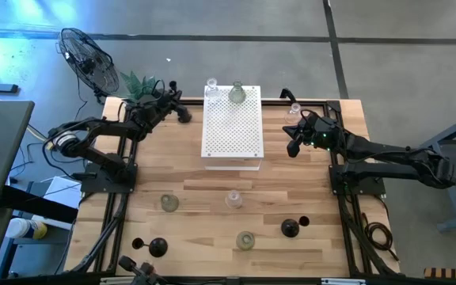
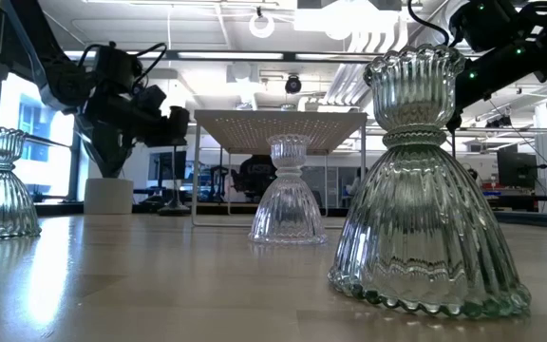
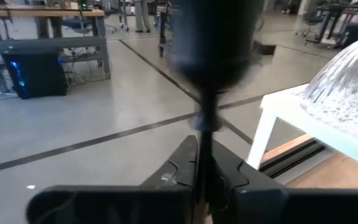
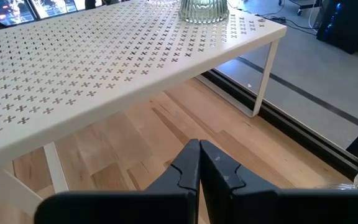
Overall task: Pick & Place candle stick holders
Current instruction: Put the top left black candle holder on the shelf
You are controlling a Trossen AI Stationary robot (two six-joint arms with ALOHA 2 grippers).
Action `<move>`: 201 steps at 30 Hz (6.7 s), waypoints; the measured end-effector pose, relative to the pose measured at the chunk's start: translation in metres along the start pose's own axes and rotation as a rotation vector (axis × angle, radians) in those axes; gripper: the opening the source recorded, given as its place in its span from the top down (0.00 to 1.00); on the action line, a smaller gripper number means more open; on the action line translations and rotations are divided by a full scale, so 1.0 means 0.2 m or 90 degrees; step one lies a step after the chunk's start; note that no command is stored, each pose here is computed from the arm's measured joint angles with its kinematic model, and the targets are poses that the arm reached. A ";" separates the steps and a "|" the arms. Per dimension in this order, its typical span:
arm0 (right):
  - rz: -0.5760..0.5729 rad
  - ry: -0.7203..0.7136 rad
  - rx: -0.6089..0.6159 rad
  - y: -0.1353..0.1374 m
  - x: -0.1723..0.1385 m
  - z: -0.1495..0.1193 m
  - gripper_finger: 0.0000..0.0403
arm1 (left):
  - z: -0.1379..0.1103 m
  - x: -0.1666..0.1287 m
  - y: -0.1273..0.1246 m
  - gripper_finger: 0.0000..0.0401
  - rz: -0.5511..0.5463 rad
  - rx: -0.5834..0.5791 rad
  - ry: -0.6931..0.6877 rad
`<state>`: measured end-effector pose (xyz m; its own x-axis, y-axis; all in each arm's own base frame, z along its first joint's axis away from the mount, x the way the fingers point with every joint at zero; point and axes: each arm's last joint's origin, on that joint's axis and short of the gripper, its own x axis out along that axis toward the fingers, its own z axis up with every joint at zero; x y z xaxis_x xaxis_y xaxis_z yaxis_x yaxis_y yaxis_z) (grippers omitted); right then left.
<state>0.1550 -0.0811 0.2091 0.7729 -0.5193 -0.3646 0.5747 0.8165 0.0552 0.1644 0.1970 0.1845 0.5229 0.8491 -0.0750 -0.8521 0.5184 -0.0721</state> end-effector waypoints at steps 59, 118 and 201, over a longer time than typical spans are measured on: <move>0.014 -0.013 0.002 0.00 0.00 0.01 1.00 | 0.78 0.19 -0.80 0.98 -0.483 0.103 0.004; 0.135 -0.074 0.025 0.19 0.24 0.31 1.00 | 0.29 -0.45 -0.42 0.99 -0.551 0.064 0.000; 0.024 -0.270 -0.034 0.46 0.60 0.80 0.96 | 0.12 -0.52 -0.35 1.00 -0.530 0.070 0.006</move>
<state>0.3438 -0.1076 0.3195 0.8413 -0.5380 0.0520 0.5383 0.8427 0.0092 0.1705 0.0753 0.2218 0.9818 0.1838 -0.0479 -0.1845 0.9828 -0.0105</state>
